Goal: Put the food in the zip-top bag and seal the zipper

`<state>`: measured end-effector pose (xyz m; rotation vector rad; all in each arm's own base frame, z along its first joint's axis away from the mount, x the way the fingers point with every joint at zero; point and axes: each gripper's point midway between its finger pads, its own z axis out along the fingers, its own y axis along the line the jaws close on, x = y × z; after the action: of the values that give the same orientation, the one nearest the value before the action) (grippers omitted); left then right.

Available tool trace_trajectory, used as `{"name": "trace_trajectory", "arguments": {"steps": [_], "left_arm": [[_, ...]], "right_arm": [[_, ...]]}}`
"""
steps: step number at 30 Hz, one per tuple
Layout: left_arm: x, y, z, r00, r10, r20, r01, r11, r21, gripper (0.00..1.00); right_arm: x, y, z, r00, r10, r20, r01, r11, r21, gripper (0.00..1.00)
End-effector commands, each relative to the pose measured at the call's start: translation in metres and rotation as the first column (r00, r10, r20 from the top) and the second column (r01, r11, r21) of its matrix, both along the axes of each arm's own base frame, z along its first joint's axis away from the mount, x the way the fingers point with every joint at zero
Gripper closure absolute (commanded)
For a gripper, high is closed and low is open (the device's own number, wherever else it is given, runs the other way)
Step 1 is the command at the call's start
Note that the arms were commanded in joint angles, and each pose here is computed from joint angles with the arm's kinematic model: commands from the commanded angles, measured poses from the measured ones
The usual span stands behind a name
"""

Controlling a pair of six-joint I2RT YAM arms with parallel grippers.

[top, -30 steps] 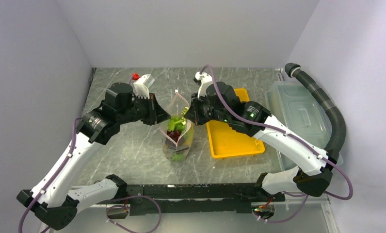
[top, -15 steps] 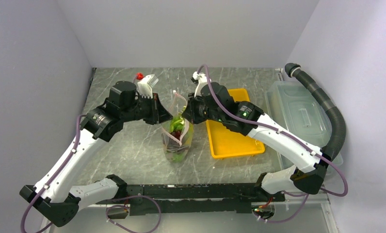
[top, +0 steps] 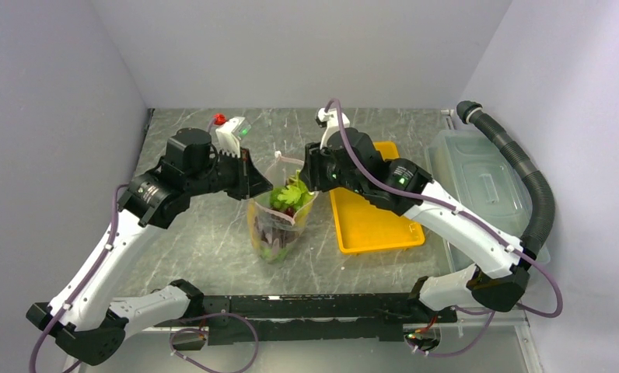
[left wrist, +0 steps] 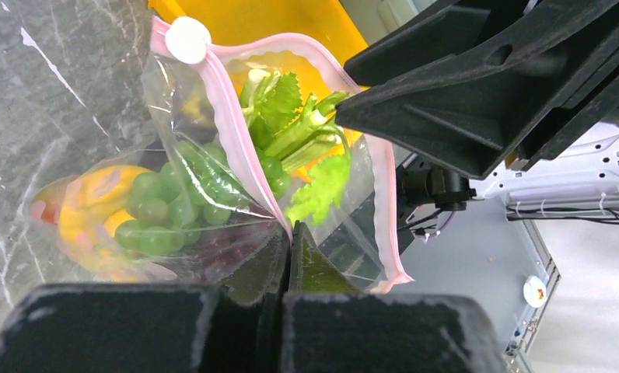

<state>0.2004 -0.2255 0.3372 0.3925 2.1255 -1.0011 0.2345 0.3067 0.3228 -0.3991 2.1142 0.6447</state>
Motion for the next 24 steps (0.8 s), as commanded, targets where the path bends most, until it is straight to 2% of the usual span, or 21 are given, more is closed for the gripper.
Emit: {"name": "trace_trajectory", "arguments": {"steps": [1,13,17,20,24], "left_arm": [[-0.002,0.0,0.053,0.985,-0.019,0.173,0.034,0.996,-0.083,1.0],[-0.004,-0.002,0.056,0.982,-0.05,0.184,0.063,0.996,-0.066,1.0],[-0.007,-0.002,0.058,0.977,-0.081,0.198,0.093,0.995,-0.049,1.0],[-0.015,-0.007,0.06,0.967,-0.151,0.207,0.162,0.986,-0.037,1.0],[-0.02,-0.008,0.06,0.955,-0.202,0.217,0.21,0.977,-0.016,1.0]], "right_arm": [[0.004,-0.015,0.041,0.994,-0.038,0.101,0.036,0.999,0.028,0.57],[0.012,-0.025,0.041,0.991,-0.046,0.126,0.057,0.994,-0.091,0.42],[0.009,-0.027,0.042,0.985,0.031,0.167,-0.007,0.989,-0.146,0.37],[0.003,-0.027,0.044,0.967,0.136,0.217,-0.095,0.977,-0.189,0.36],[-0.002,-0.036,0.053,0.936,0.199,0.291,-0.136,0.965,-0.224,0.35]]}}
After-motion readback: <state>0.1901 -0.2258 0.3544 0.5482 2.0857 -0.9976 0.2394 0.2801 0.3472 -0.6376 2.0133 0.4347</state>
